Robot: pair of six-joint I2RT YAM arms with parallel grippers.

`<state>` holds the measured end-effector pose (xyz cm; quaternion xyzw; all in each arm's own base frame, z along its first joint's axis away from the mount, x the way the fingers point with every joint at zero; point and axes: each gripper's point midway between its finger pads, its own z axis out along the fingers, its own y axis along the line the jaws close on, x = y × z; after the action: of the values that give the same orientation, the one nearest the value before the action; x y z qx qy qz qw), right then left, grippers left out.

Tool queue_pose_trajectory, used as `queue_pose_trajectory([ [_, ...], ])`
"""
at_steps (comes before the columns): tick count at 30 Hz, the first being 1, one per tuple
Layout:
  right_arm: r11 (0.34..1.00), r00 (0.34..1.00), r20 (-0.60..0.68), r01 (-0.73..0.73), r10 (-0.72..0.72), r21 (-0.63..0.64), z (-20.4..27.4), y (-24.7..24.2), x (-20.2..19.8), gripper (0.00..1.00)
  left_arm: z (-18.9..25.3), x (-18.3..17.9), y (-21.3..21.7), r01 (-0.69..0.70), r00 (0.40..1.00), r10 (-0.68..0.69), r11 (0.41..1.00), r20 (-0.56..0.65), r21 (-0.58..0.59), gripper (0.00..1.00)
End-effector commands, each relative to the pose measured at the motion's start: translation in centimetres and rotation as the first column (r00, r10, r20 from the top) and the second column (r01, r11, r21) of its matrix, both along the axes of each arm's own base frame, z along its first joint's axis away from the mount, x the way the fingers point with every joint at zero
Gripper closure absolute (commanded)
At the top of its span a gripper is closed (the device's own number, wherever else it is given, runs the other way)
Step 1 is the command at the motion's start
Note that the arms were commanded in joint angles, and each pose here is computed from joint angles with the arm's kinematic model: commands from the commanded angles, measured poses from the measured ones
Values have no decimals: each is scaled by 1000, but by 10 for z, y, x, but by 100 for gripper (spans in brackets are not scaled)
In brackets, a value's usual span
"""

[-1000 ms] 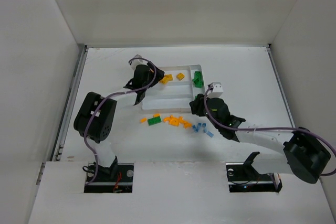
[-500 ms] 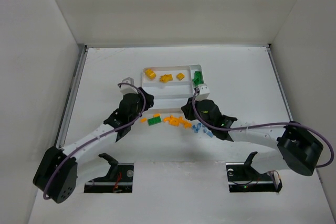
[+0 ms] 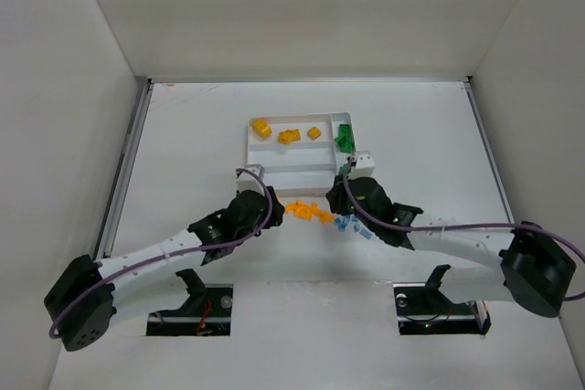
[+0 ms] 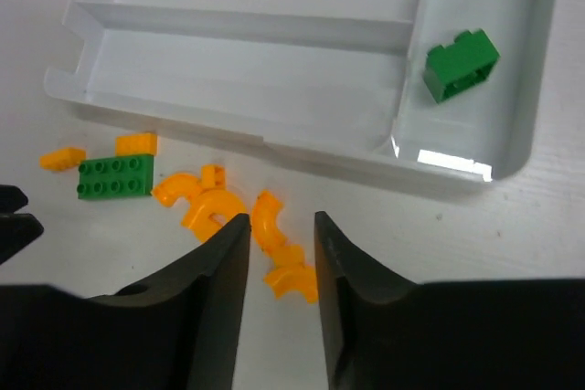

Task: Sort the legos into containers by color

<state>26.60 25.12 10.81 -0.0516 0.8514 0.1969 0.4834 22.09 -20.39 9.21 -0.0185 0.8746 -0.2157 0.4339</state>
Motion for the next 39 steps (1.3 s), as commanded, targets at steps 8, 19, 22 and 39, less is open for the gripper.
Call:
queue_pose_trajectory([
  [8, 955, 952, -130, 256, -275, -150, -33, -71, -41, 59, 6, -28, -93, 254, 964, -250, 966, 91, -40, 63],
  [19, 950, 931, -241, 225, -275, -215, -53, -71, -56, 61, 6, -61, -141, 390, 919, -377, 910, 115, -138, 69],
  [22, 955, 927, -262, 218, -267, -204, -55, -68, -55, 63, 0, -62, -142, 394, 918, -380, 908, 114, -143, 69],
  [39, 951, 917, -275, 238, -287, -198, -51, -57, -41, 86, -9, -68, -134, 401, 915, -385, 899, 119, -175, 69],
])
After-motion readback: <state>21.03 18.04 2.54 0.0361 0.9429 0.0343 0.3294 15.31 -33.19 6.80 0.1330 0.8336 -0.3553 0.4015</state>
